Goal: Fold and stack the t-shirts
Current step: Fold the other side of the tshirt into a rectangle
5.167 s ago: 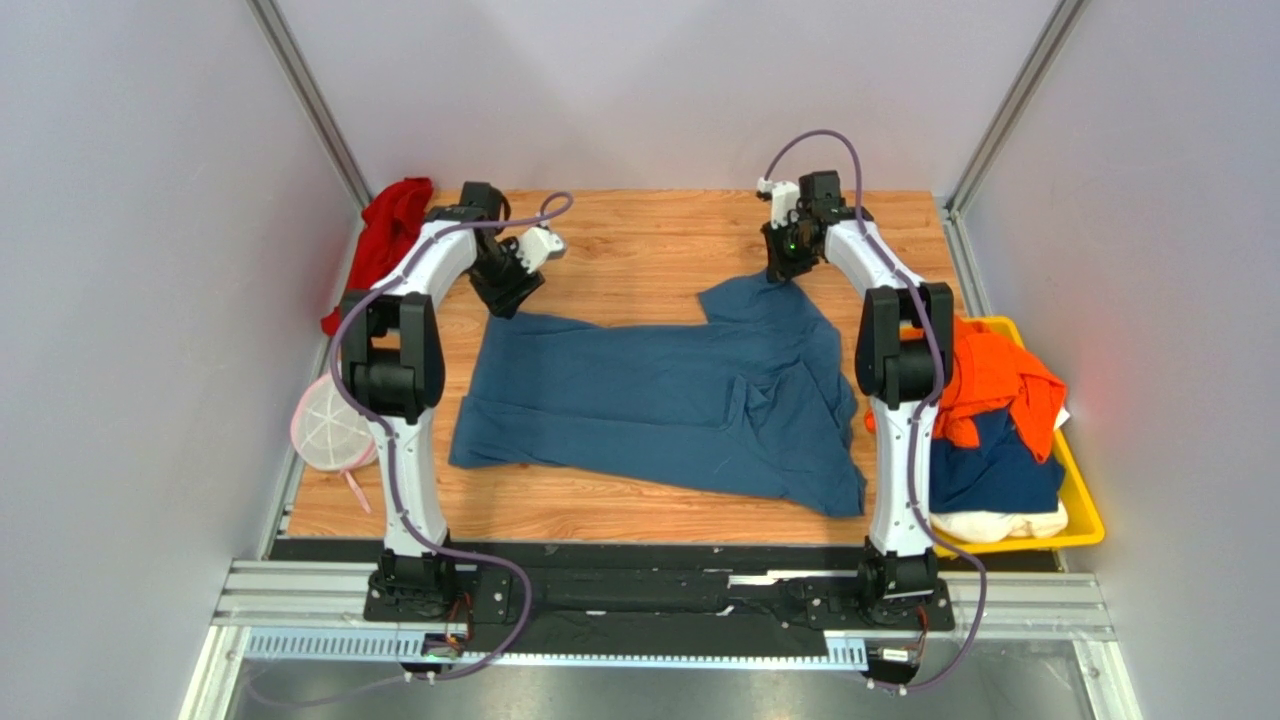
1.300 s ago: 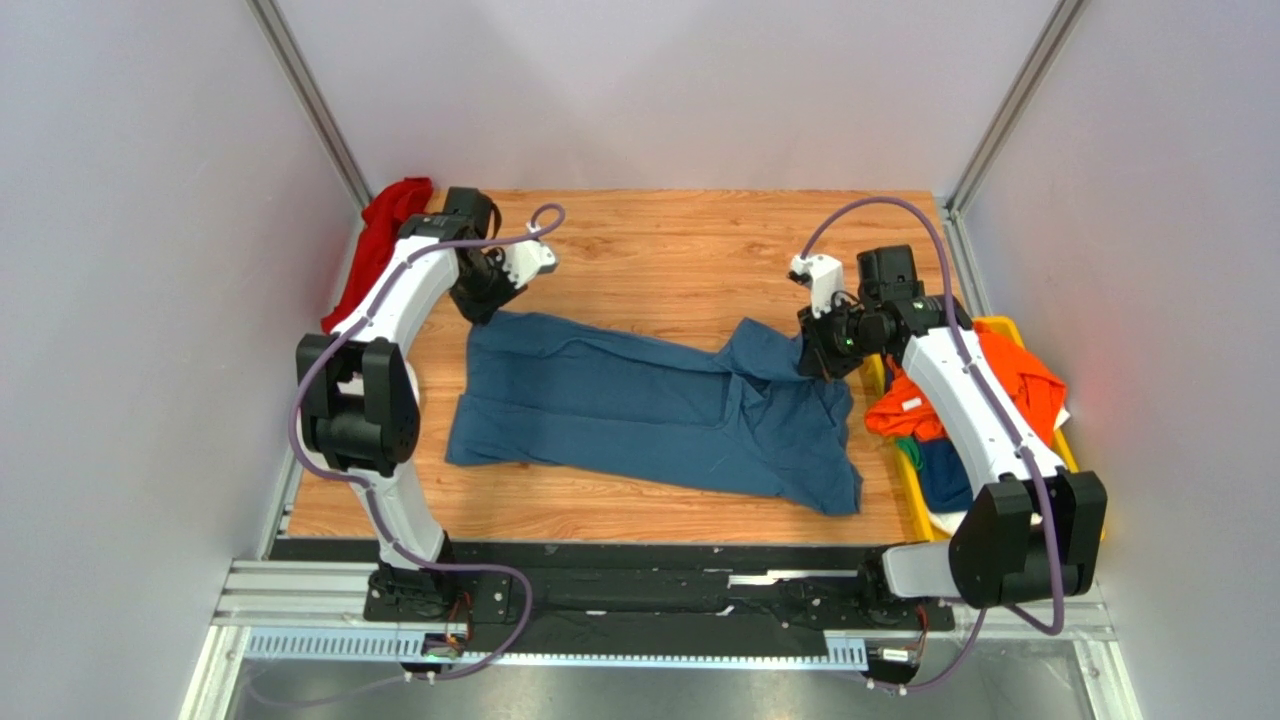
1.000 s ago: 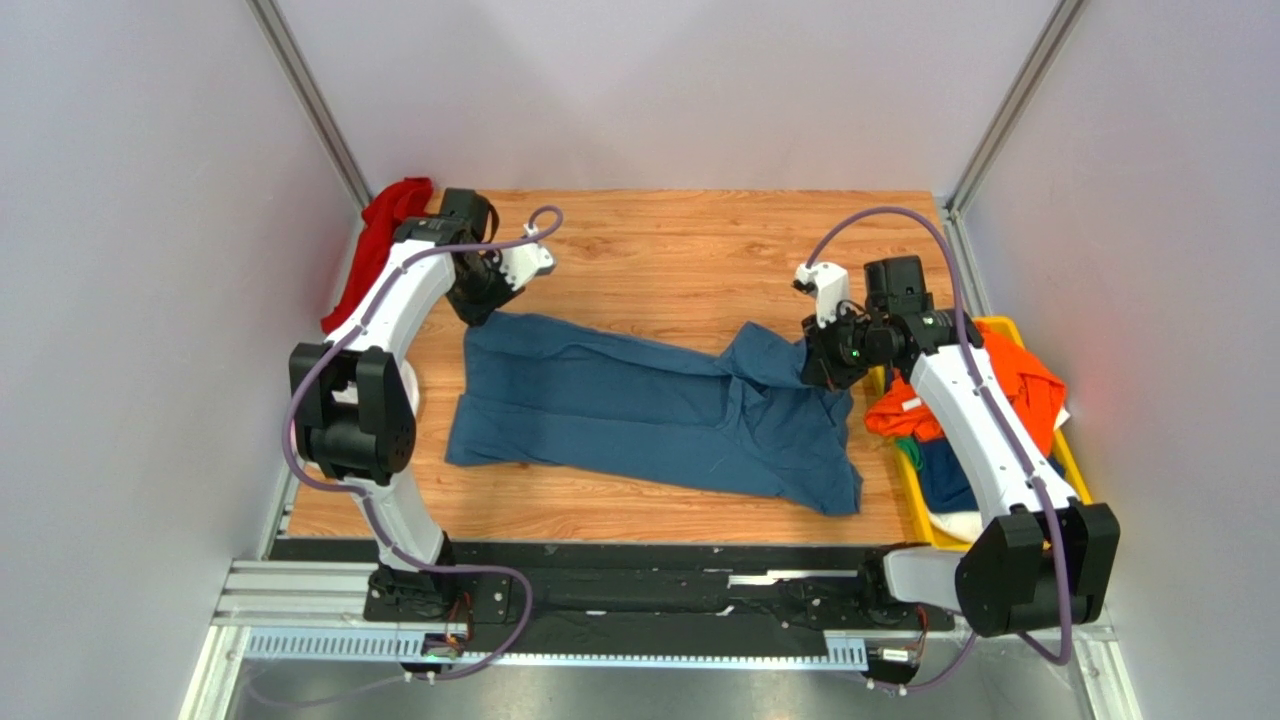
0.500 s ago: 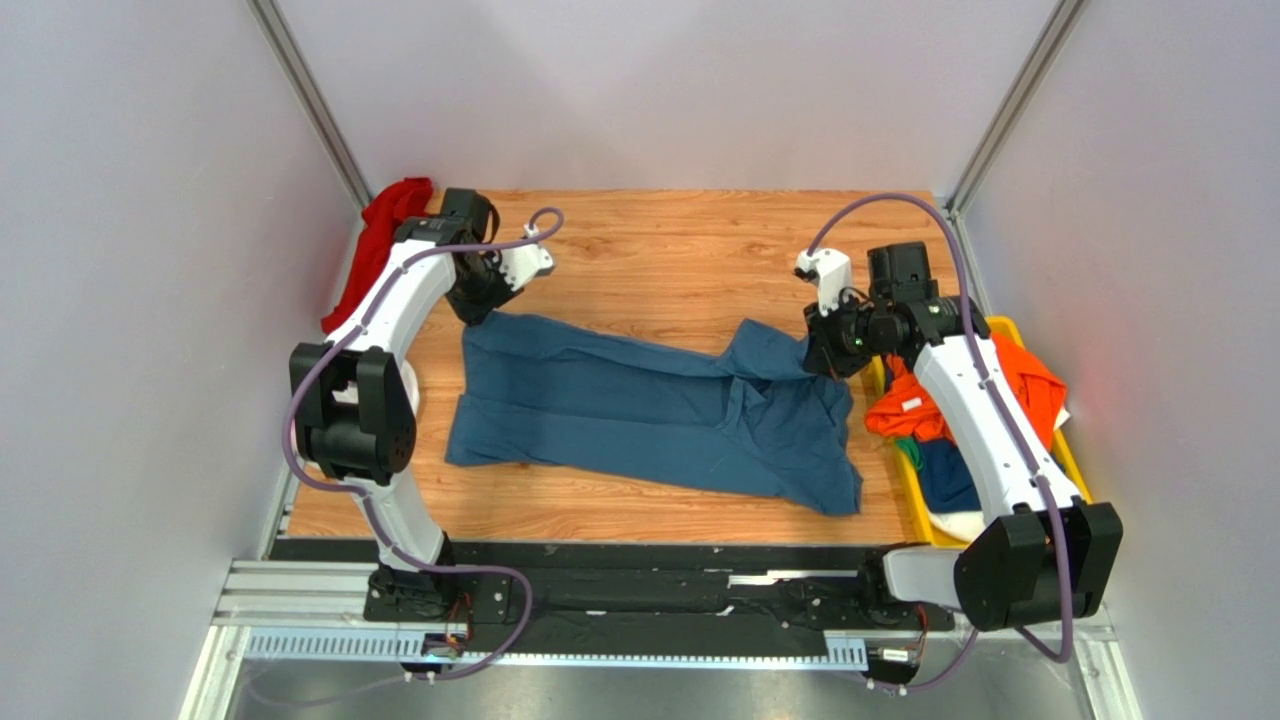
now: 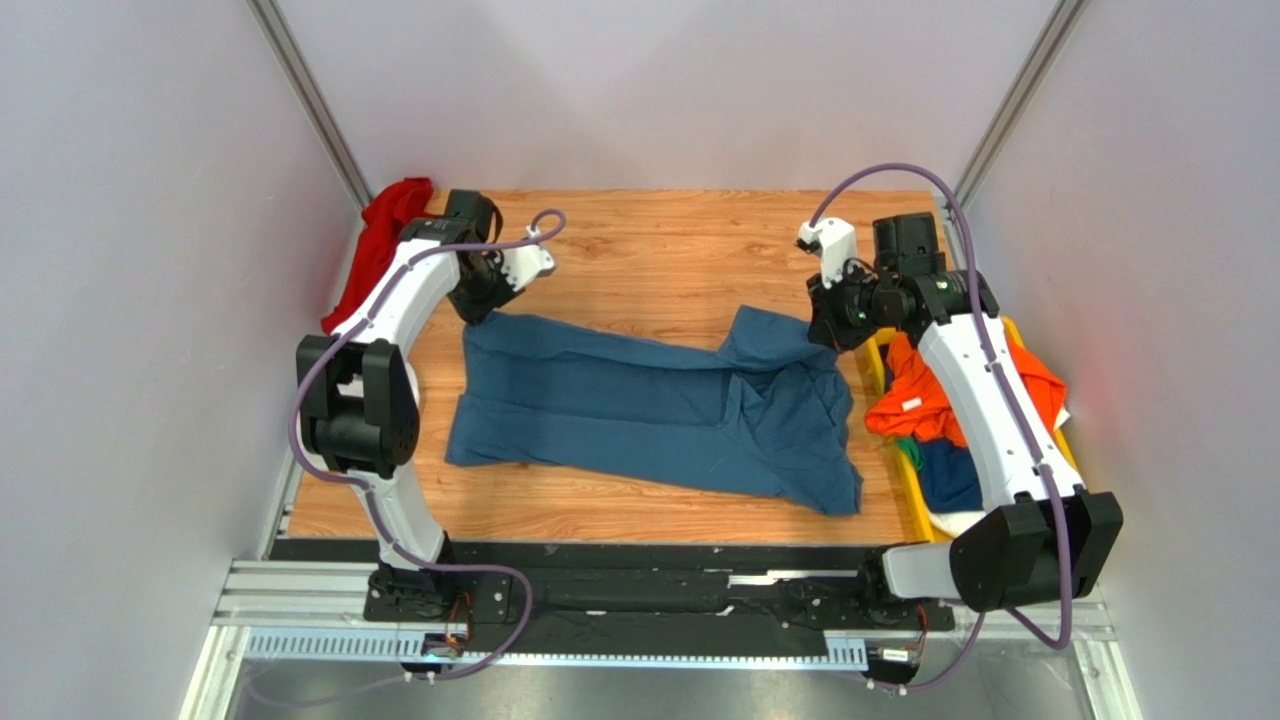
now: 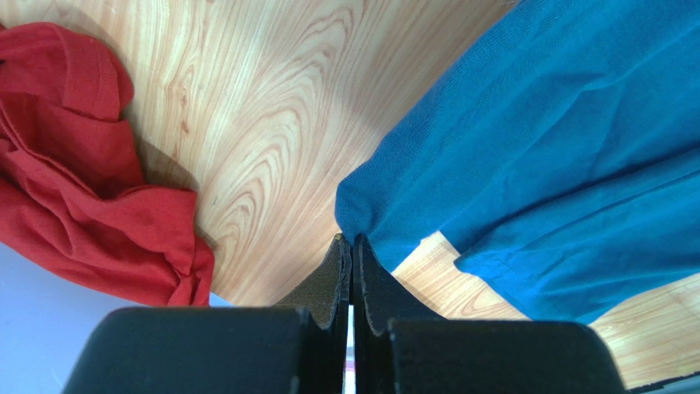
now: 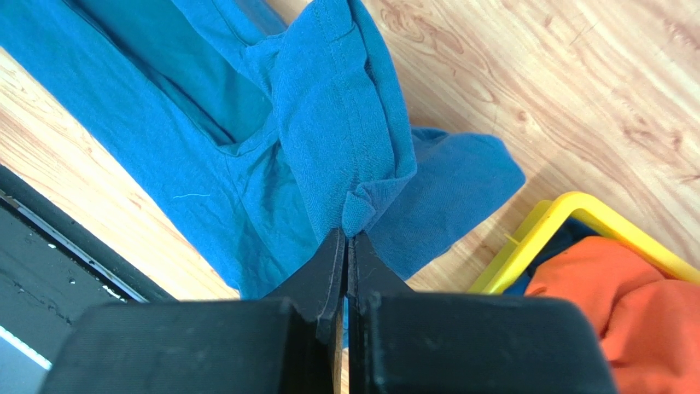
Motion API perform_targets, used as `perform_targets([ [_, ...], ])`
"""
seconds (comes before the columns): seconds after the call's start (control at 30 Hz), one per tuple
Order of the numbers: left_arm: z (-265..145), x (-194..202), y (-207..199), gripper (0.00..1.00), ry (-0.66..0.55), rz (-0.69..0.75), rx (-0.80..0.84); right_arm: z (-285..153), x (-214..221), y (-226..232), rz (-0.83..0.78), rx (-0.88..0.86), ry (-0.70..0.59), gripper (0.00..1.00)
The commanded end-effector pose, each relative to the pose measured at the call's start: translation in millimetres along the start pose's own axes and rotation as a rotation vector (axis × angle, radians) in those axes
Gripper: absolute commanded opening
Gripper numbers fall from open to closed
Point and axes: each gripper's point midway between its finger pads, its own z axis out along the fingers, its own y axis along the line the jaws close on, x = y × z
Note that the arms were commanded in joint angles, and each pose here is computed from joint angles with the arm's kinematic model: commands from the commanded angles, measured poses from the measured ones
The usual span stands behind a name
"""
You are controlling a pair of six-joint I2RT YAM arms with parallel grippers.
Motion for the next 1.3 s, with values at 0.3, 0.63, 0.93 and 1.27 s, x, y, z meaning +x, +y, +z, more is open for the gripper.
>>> perform_targets([
  [0.3,-5.7,-0.6,2.4,0.0,-0.01,0.013,-0.03,-13.2,11.4,13.5,-0.017,-0.009,-0.012,0.0],
  [0.63,-7.8,9.1,-8.1,0.0,0.002,0.014,-0.02,-3.2,57.4,40.0,0.04,-0.086,0.036,0.0],
  [0.93,-1.0,19.0,-18.1,0.0,0.033,0.013,0.005,23.7,95.5,49.8,0.074,-0.151,0.111,0.0],
  [1.27,15.8,36.8,-40.2,0.0,0.078,-0.005,0.063,41.0,119.8,43.8,0.065,-0.139,0.173,0.0],
])
